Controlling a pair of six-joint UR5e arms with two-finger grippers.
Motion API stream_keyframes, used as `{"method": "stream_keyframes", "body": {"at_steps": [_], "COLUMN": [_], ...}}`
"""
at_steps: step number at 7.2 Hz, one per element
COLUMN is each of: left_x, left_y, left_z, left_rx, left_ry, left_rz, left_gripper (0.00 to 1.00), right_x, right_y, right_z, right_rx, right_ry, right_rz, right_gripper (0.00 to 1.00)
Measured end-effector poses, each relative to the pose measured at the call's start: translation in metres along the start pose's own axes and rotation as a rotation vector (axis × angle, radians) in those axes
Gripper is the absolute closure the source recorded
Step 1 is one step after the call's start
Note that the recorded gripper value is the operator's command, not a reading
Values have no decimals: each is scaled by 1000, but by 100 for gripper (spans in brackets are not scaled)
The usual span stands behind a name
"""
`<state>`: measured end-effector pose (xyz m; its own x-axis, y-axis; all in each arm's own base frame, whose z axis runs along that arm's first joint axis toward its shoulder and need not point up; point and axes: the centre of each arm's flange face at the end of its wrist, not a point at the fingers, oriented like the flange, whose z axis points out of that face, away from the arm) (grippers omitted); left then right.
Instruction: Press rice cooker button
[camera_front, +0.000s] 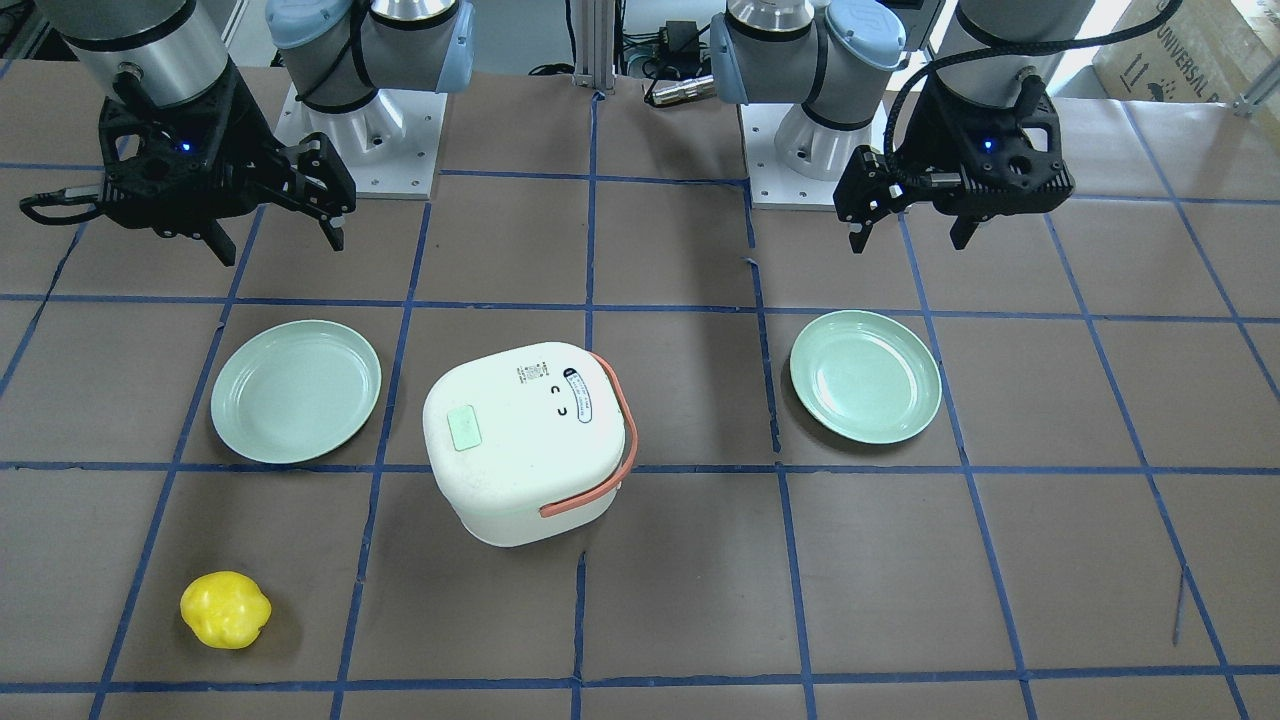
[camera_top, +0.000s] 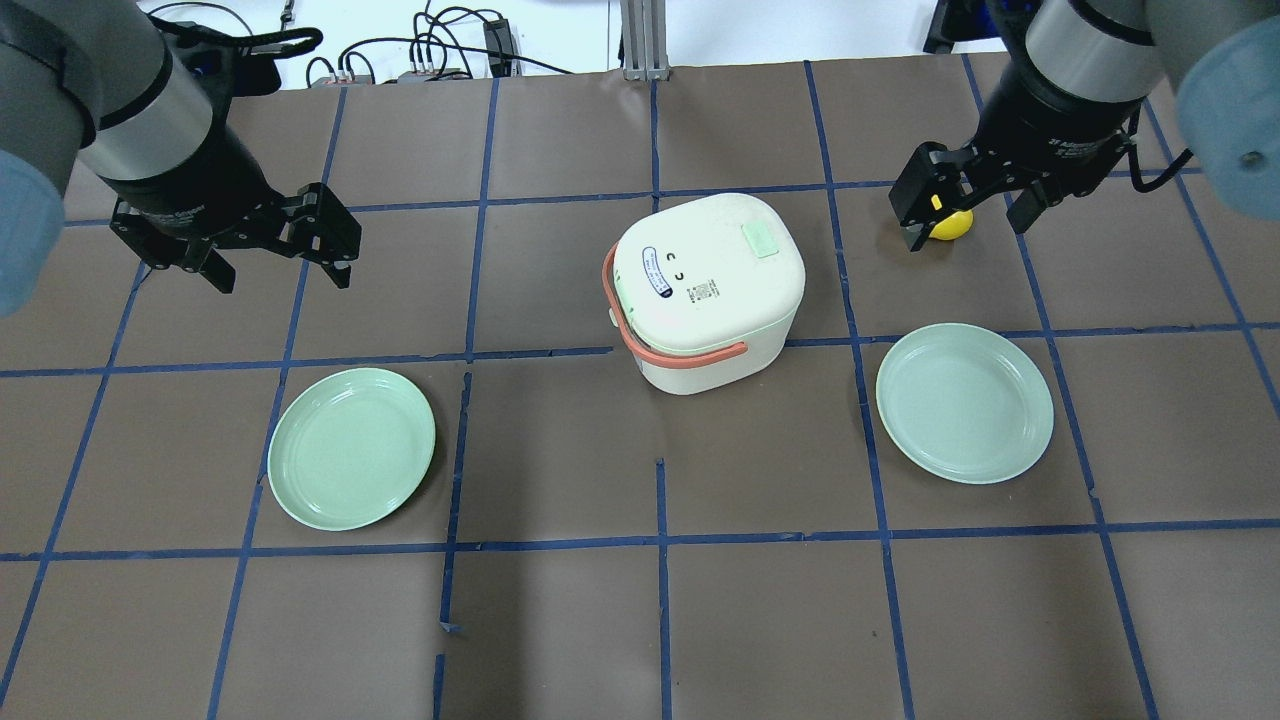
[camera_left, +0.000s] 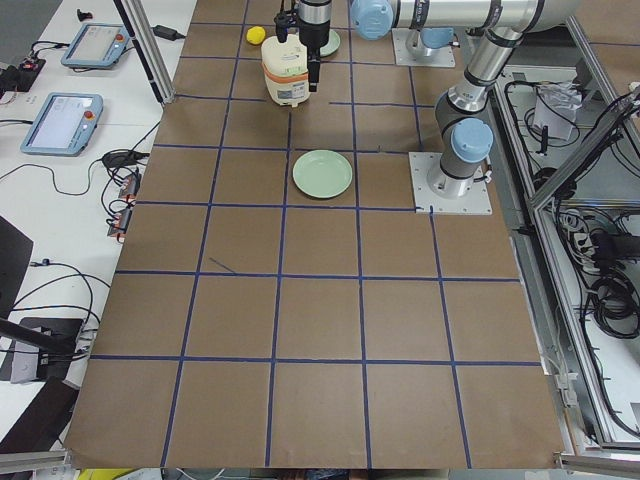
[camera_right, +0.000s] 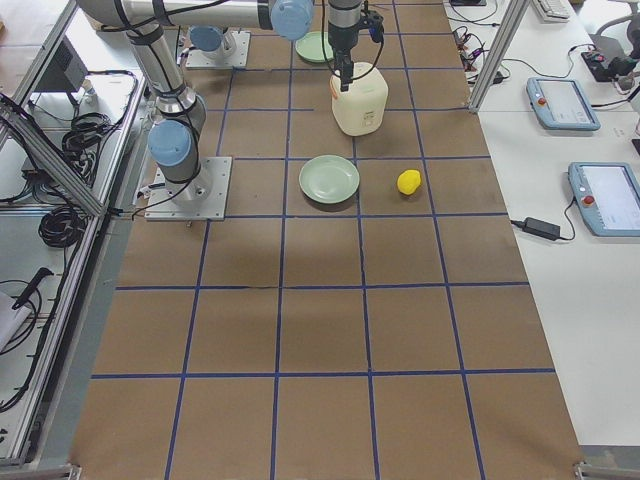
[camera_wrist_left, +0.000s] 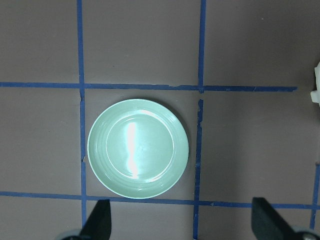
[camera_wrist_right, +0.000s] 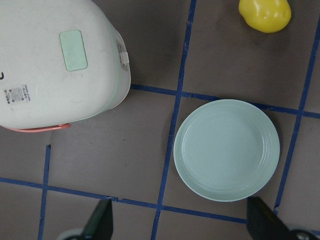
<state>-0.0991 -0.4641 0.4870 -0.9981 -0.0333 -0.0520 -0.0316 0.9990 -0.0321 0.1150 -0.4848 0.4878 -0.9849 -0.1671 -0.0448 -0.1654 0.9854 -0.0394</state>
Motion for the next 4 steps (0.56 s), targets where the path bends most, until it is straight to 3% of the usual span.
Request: {"method": "stream_keyframes", "body": {"at_steps": [4], "left_x": [0], "left_y": [0], "left_z": [0], "left_rx": [1], "left_ry": [0], "left_rz": [0], "left_gripper": [0], "right_x": [-11], "right_y": [-11], "right_z": [0], "right_rx": [58], "right_ry": [-102], "right_rz": [-8], "right_gripper": [95]}}
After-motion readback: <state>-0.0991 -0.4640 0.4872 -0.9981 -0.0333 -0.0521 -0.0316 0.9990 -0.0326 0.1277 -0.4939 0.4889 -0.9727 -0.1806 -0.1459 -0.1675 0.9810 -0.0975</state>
